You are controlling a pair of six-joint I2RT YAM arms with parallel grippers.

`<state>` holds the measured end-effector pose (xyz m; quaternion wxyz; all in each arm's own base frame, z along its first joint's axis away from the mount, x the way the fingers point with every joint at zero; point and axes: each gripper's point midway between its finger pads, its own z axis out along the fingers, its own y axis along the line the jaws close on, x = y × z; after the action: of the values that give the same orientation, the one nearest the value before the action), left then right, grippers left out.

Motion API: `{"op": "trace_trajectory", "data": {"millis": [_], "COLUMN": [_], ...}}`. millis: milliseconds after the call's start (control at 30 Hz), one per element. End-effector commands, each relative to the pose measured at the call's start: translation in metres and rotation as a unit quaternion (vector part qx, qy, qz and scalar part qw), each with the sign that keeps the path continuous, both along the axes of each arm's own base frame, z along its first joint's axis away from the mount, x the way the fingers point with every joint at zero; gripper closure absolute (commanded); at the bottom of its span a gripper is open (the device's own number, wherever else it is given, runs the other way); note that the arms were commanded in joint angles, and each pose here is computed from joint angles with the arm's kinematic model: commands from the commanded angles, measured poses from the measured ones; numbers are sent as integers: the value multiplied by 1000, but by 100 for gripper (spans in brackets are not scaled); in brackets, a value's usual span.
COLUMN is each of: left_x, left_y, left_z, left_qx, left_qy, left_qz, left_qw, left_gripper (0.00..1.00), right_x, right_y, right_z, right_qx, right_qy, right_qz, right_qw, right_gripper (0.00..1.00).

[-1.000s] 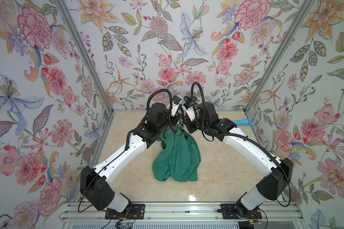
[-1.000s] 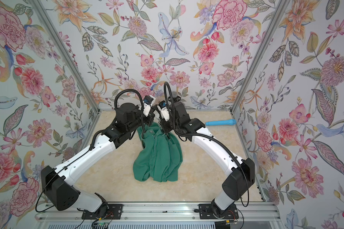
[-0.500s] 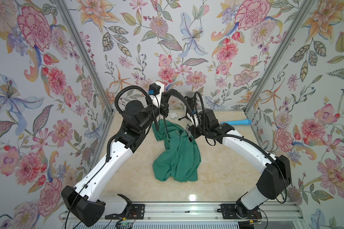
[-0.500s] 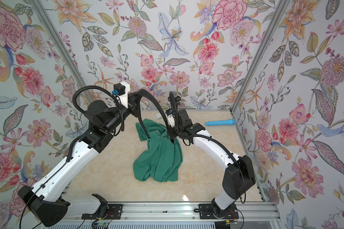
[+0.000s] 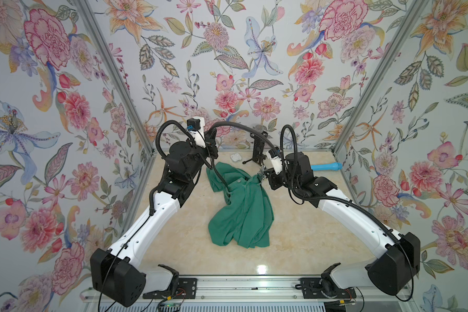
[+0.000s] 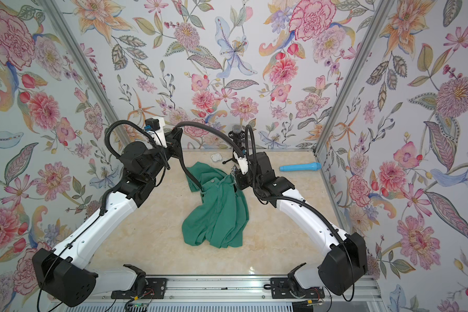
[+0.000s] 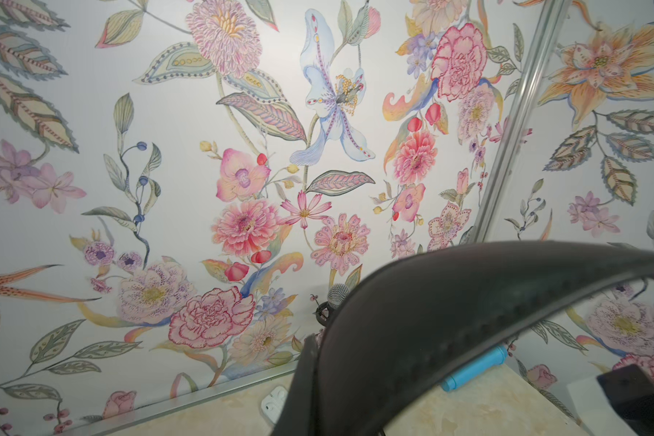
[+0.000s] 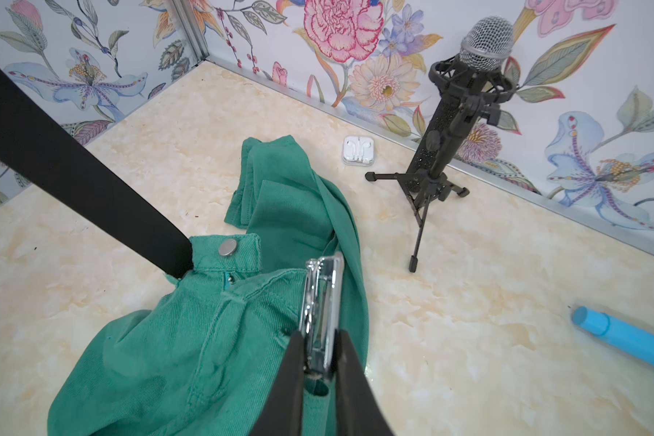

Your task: Remove the belt from the trousers

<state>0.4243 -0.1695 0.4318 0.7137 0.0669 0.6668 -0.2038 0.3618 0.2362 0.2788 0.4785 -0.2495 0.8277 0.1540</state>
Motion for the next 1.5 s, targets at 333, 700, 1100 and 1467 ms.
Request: {"op": "trace_trajectory", "data": {"millis": [333,700,1100,1467], "left_x": [40,-32,-73,-66], "left_y": [7,-45,-161,-224], "left_z": [-258,-134,-127,-157], "left_qx": [24,112,141,122], "left_qy": [368,50,-153,-125], "left_qz": [21,-159,-310,-388], "left_qw": [929,980,928,905], "left_gripper": [73,23,19,21], "right_x": [-2,-7,-11,-15], "right_y": [-27,-10,-5,-2], "right_z": [42,48,46,43], "right_qx": [33,52,57,61], "right_qy": [-66,-58,-50,-41], "right_qz": [-36,1,17,27], "right_qw": [997,997,997,997], "right_gripper": [100,100,100,100]}}
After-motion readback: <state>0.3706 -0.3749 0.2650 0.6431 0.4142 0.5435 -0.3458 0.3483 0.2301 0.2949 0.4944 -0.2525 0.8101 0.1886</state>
